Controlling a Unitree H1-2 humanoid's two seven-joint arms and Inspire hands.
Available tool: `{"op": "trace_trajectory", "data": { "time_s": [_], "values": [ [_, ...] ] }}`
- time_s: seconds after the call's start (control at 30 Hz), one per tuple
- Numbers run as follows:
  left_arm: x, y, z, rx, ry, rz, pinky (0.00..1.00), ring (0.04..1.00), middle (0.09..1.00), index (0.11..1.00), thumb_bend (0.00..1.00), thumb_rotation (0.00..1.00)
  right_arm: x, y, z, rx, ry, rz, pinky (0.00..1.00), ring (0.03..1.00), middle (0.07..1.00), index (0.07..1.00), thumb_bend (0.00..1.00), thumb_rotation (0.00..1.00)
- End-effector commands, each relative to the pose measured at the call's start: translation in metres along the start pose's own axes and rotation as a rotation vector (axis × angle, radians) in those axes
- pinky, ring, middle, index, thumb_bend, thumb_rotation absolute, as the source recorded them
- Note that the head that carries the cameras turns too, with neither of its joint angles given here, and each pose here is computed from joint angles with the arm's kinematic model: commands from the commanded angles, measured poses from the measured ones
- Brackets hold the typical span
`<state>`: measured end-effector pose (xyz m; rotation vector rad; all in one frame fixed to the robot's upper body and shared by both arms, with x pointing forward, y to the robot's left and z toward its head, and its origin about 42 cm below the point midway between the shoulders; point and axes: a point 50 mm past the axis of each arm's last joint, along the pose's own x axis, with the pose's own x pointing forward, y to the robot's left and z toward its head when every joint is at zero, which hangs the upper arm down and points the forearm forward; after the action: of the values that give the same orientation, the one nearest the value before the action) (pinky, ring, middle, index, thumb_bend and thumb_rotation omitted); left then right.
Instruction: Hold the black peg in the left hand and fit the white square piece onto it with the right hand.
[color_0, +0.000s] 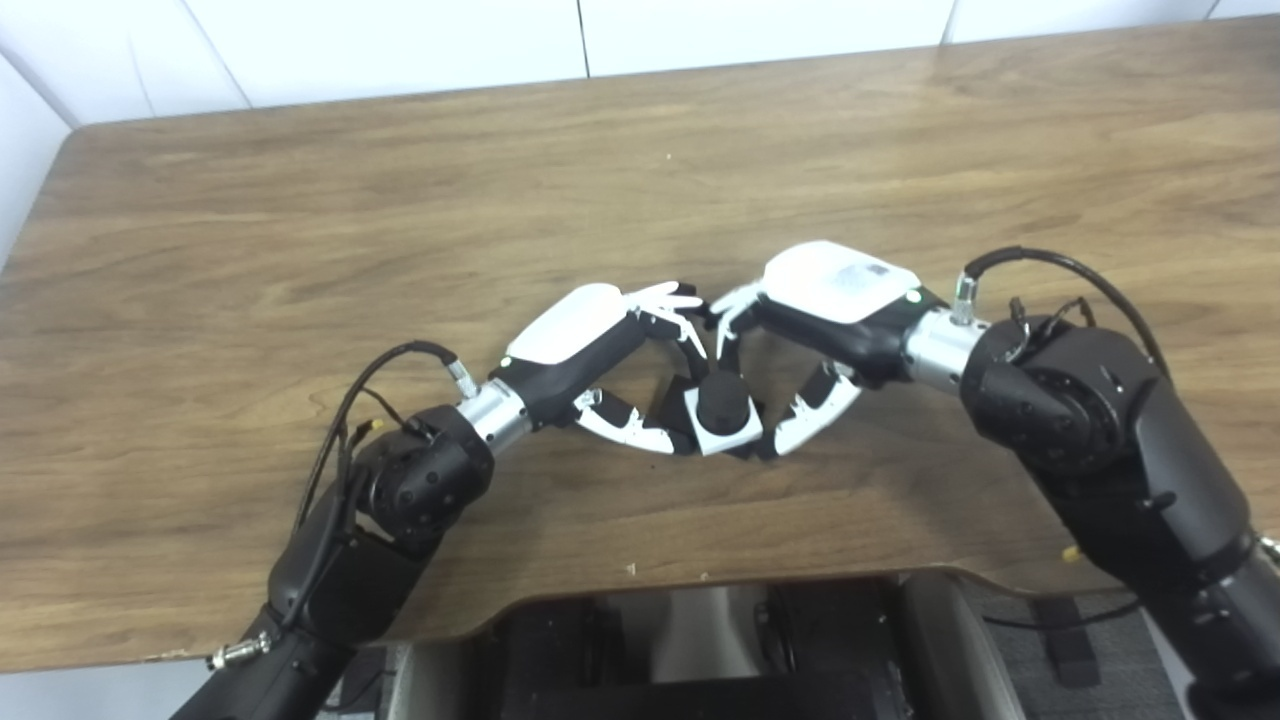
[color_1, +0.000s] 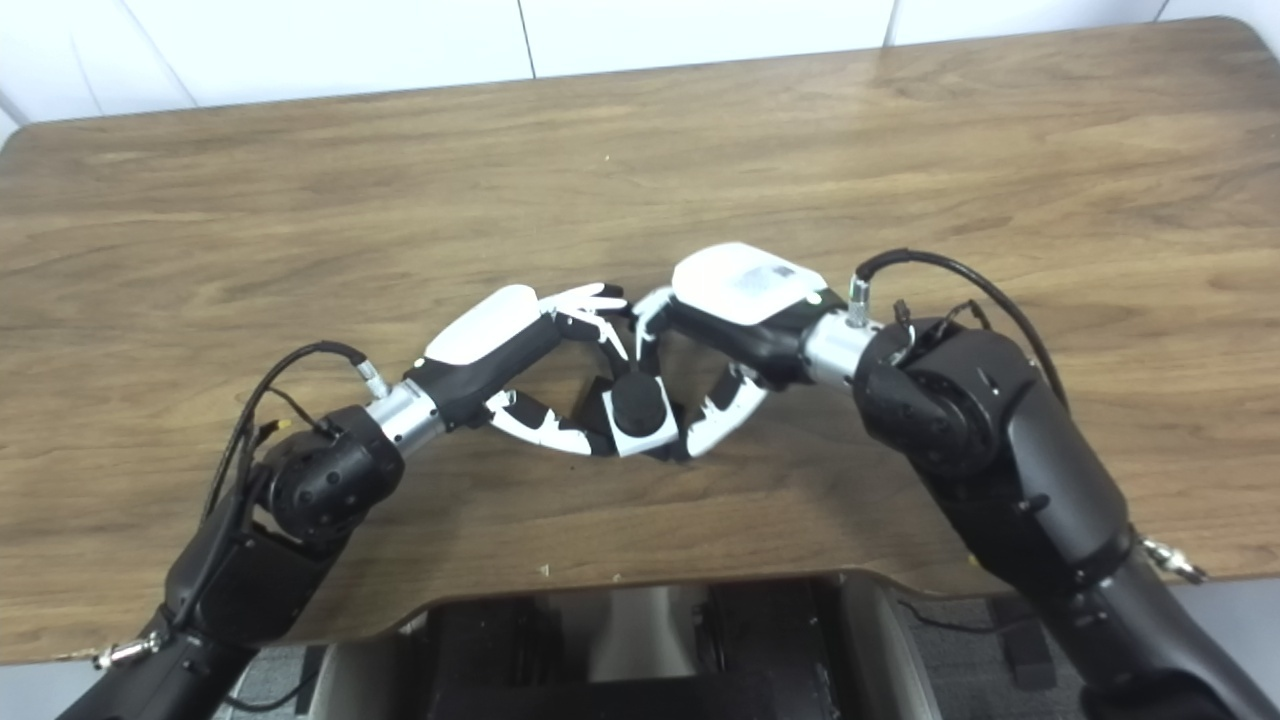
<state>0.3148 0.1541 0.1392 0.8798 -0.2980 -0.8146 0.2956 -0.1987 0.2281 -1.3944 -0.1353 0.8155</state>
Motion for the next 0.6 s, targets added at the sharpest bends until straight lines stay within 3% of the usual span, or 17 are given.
{"op": "trace_trajectory", "data": {
  "time_s": [0.0, 0.4, 0.57],
  "values": [
    [-0.02, -0.036, -0.028, 0.003, 0.182, -0.189, 0.88, 0.953, 0.875, 0.493, 0.52, 0.08, 0.0, -0.014, -0.004, -0.028, 0.021, -0.039, 0.75, 0.892, 0.972, 0.97, 0.98, 0.37],
    [-0.02, -0.038, -0.029, 0.003, 0.172, -0.19, 0.9, 0.954, 0.873, 0.492, 0.52, 0.08, -0.004, -0.023, -0.007, -0.045, 0.033, -0.04, 0.77, 0.892, 0.955, 0.947, 0.98, 0.37],
    [-0.021, -0.038, -0.03, 0.002, 0.174, -0.189, 0.89, 0.951, 0.871, 0.493, 0.52, 0.08, -0.008, -0.04, -0.014, -0.065, 0.057, -0.077, 0.74, 0.885, 0.926, 0.901, 0.86, 0.24]
  ]
}}
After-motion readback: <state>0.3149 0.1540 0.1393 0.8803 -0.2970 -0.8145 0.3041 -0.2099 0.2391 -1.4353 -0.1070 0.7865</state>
